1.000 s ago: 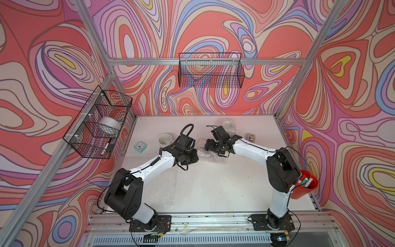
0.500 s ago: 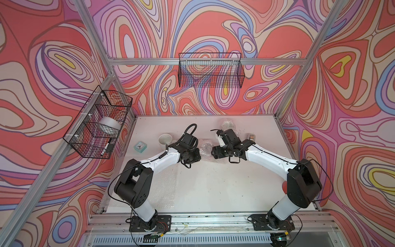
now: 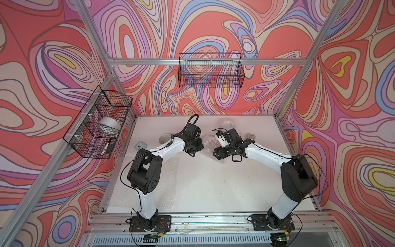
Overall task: Wrap mugs in bubble wrap
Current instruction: Move the bubble wrap to the center of the board.
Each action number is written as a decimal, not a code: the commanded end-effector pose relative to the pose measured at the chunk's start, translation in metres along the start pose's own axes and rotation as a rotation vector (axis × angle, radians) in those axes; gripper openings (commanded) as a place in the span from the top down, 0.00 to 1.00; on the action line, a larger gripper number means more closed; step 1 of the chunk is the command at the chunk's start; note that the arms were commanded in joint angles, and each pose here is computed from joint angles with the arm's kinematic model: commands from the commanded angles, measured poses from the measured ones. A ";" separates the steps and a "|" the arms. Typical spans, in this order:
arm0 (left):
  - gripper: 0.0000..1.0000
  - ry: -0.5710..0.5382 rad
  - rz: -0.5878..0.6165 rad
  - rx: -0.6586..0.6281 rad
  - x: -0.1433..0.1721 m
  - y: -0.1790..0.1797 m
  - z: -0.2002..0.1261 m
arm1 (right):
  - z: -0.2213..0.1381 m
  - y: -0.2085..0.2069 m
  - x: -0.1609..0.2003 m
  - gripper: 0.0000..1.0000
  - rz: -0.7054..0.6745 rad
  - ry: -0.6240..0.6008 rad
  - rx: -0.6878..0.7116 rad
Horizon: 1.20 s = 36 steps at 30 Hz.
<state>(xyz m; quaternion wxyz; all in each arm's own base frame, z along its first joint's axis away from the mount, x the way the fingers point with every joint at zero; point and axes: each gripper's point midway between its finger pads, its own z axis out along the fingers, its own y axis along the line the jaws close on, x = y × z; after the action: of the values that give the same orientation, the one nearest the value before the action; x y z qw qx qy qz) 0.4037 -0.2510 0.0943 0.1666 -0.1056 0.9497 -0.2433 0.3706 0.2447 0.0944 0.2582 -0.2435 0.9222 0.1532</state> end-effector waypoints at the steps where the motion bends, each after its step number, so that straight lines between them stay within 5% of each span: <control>1: 0.76 0.008 -0.027 0.004 -0.012 0.000 0.002 | 0.015 0.001 -0.012 0.29 -0.009 -0.017 -0.018; 13: 0.74 0.035 0.007 0.011 -0.048 -0.018 0.011 | 0.040 -0.008 -0.041 0.63 0.151 -0.069 0.060; 20: 0.68 -0.109 -0.077 -0.096 -0.077 0.029 -0.051 | 0.062 -0.033 -0.061 0.66 0.230 -0.070 0.222; 26: 0.66 -0.179 -0.057 -0.131 -0.054 0.050 -0.108 | 0.078 -0.051 -0.086 0.67 0.275 -0.077 0.325; 36: 0.66 -0.164 -0.100 -0.185 0.008 0.092 -0.137 | 0.087 -0.090 -0.105 0.67 0.401 -0.084 0.433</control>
<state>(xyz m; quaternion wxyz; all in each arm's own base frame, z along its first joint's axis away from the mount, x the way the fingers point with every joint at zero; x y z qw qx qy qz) 0.3527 -0.1299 0.1718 0.2410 -0.1740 0.9370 -0.1832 0.5243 0.2679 0.0786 0.3181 -0.0271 0.9465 0.0470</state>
